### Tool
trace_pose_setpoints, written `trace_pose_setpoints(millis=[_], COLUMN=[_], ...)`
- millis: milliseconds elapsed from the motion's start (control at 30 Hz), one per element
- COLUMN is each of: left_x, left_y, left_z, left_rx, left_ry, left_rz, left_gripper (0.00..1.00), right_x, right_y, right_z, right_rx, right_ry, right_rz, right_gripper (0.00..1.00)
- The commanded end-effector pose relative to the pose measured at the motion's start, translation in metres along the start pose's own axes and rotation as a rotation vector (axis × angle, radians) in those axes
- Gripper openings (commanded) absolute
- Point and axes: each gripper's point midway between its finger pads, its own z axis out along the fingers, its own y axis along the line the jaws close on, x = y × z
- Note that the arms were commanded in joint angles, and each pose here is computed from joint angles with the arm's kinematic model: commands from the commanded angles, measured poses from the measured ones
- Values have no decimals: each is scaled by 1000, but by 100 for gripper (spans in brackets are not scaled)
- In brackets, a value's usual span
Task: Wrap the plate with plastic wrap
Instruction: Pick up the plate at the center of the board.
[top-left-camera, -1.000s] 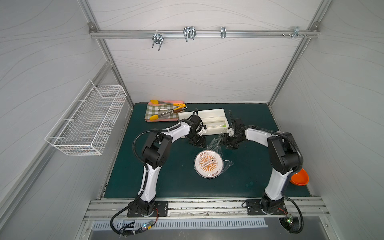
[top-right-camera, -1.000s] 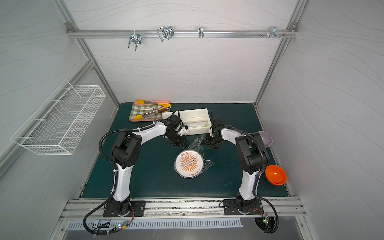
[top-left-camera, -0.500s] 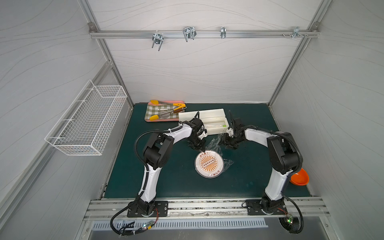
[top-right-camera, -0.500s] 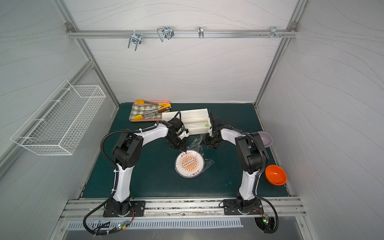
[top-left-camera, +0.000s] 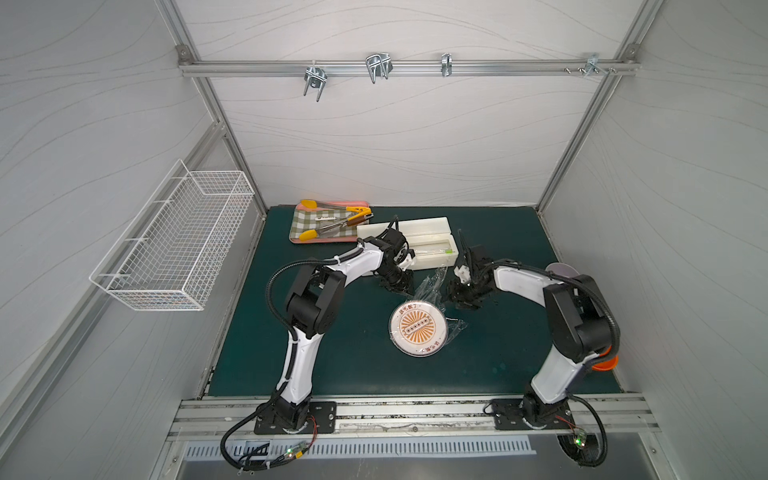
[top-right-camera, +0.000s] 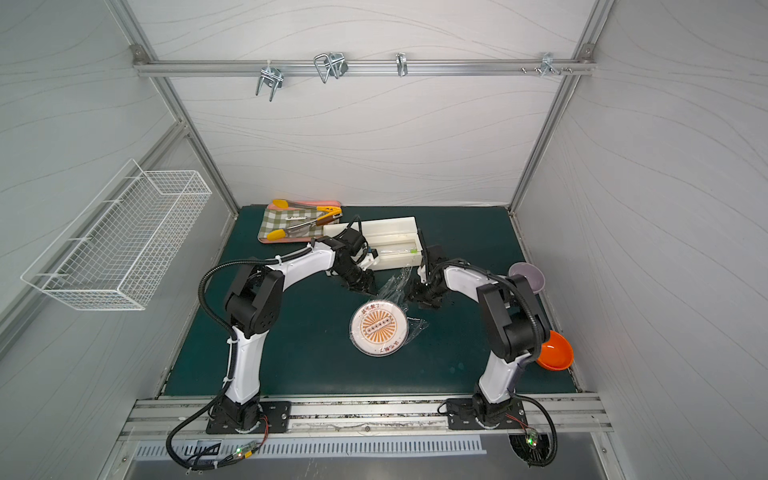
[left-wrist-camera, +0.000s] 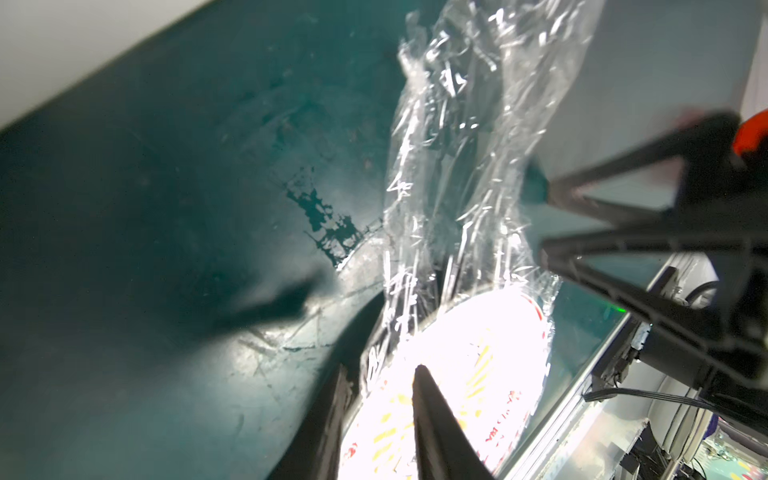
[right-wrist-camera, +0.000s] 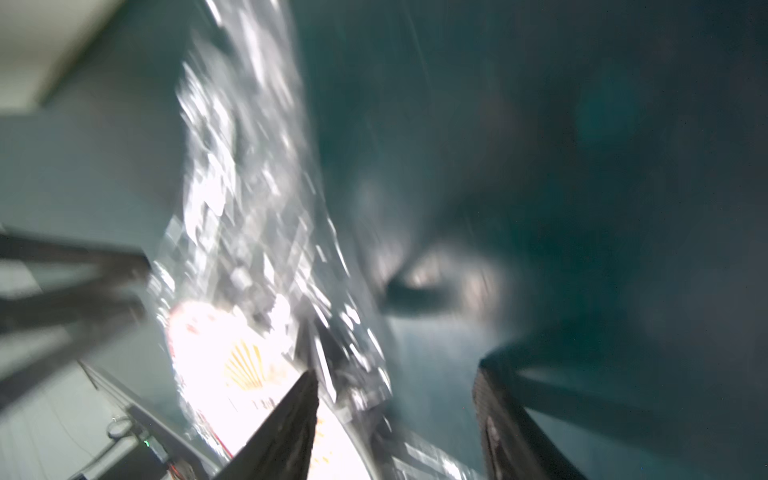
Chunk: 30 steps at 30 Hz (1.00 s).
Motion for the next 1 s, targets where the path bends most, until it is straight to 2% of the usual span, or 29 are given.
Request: trace_pose_setpoints(millis=[0, 200, 367, 633, 733, 800, 967], left_x=[-1, 12, 17, 10, 11, 12, 14], left_y=[9, 15, 18, 10, 10, 10, 13], left_z=[8, 14, 12, 0, -1, 0, -5], left_rx=[-12, -31, -43, -13, -9, -8, -19], left_ry=[21, 42, 40, -5, -3, 0, -16], left_rz=[5, -5, -18, -26, -31, -33, -54], left_gripper=[29, 24, 12, 11, 12, 11, 10], right_x=[46, 81, 88, 84, 78, 75, 78], right_y=[-13, -2, 16, 31, 31, 32, 30], right_z=[-7, -15, -18, 2, 12, 18, 26], right_rx=[63, 53, 60, 9, -34, -62, -156], right_ry=[89, 111, 94, 81, 80, 73, 43], right_rz=[7, 25, 12, 60, 94, 96, 103], right_gripper=[63, 62, 61, 59, 51, 39, 21])
